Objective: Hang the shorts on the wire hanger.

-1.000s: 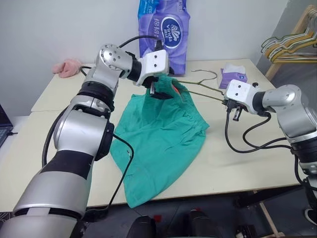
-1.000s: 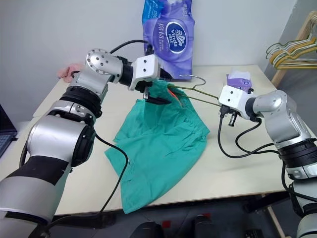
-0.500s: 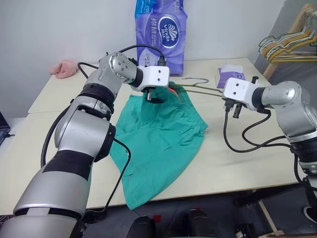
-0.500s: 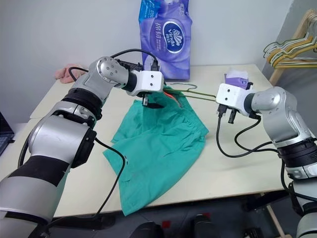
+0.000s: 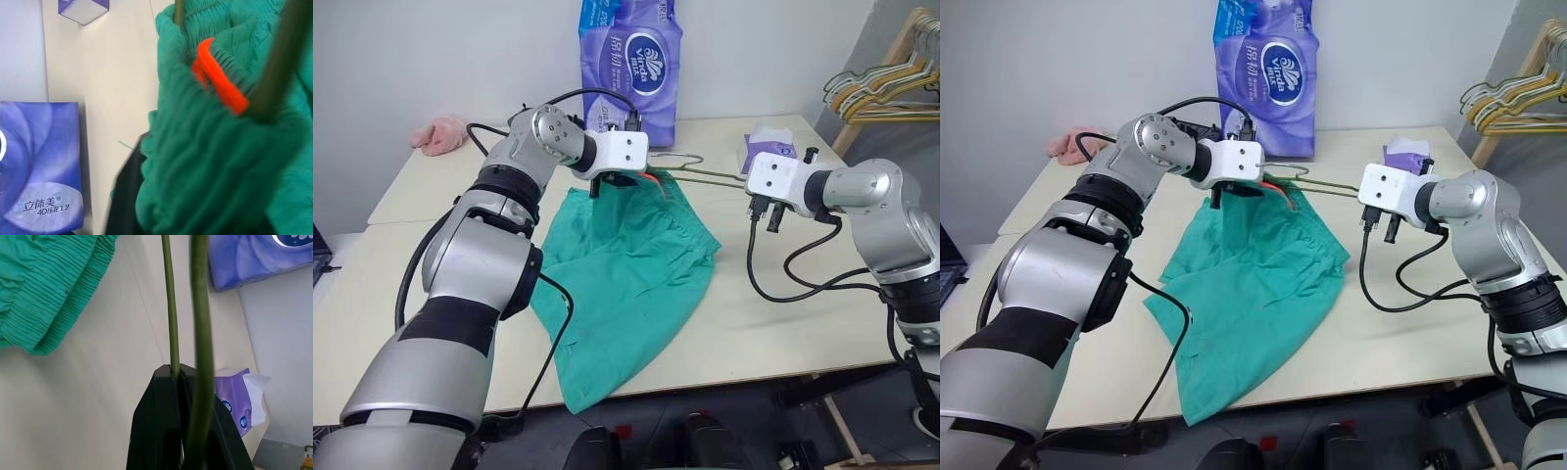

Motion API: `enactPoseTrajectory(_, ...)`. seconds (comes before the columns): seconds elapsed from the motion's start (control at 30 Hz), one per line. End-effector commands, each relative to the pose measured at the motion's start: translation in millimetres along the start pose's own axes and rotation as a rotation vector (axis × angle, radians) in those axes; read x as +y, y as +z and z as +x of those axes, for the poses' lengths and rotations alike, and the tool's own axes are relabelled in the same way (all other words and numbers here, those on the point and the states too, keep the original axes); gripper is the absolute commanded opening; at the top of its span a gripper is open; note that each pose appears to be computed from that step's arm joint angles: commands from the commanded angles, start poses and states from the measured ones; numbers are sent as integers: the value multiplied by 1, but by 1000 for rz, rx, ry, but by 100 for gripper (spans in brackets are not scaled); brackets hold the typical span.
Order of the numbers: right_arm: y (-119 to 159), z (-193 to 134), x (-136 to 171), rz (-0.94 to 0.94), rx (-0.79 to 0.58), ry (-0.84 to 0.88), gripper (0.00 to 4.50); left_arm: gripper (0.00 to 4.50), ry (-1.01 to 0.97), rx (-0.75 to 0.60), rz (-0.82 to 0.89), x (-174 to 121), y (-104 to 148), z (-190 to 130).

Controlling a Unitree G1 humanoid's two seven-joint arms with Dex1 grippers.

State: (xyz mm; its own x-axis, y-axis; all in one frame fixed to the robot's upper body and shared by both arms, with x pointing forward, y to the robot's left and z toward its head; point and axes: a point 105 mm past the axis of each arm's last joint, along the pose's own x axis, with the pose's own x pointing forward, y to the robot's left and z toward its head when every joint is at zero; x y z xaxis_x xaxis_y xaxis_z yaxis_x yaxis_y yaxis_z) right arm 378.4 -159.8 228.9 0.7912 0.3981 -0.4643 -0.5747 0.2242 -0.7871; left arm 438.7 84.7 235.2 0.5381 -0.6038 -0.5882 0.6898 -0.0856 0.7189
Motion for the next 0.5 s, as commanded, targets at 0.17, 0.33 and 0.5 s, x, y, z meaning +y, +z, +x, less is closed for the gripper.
enactPoseTrajectory(0.17,34,-19,-22,-67,-98,-91,0,3,38,-56,-10,7,12,1)
enactPoseTrajectory(0.33,34,-18,-17,-57,-100,-47,51,0,33,-86,-24,5,15,2)
enactPoseTrajectory(0.5,29,-24,-12,7,-95,-3,199,0,65,-62,-43,8,7,-2)
